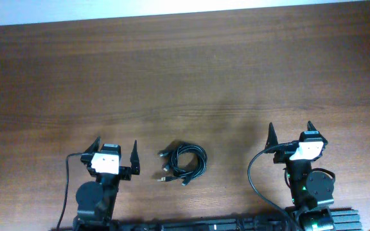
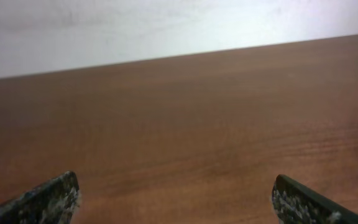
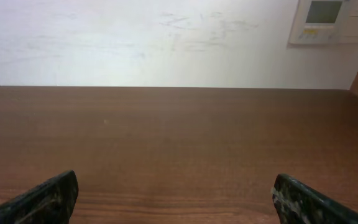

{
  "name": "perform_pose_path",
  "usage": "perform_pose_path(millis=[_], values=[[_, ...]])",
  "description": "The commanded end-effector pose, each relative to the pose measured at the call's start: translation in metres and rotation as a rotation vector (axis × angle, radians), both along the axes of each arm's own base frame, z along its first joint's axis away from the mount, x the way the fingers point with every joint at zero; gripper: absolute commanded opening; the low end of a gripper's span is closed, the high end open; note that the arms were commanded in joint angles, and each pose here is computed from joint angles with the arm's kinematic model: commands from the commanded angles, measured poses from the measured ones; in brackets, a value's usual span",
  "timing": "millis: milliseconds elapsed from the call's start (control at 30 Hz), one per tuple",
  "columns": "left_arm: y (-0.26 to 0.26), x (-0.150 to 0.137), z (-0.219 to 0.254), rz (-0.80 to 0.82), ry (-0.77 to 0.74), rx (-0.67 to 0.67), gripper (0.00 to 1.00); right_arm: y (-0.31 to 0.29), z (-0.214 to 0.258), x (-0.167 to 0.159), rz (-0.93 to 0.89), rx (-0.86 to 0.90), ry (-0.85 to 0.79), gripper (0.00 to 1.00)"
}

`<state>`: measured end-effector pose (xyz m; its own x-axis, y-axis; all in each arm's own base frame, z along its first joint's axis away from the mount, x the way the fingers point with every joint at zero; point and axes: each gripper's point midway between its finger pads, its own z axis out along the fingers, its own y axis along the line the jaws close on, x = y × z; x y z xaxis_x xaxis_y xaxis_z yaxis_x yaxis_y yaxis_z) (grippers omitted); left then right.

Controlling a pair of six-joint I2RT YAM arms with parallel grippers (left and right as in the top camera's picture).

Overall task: Untangle cables
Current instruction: 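Raise the left arm and move the left gripper toward the black cable coil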

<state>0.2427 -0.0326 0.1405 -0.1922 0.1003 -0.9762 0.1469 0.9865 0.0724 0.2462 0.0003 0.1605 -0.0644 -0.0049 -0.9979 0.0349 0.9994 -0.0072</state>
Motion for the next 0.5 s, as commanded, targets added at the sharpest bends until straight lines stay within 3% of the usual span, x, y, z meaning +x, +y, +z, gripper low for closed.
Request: perform_pose_path(millis=[0,467], values=[[-0.002,0.003,0.013,-0.007,0.027,-0.028,0.99,-0.006,-0.002,-0.001,-0.034,0.003,0.0,0.99],[-0.012,0.023,-0.003,-0.039,0.312,-0.006,0.99,-0.006,-0.002,-0.001,-0.034,0.003,0.0,0.99]])
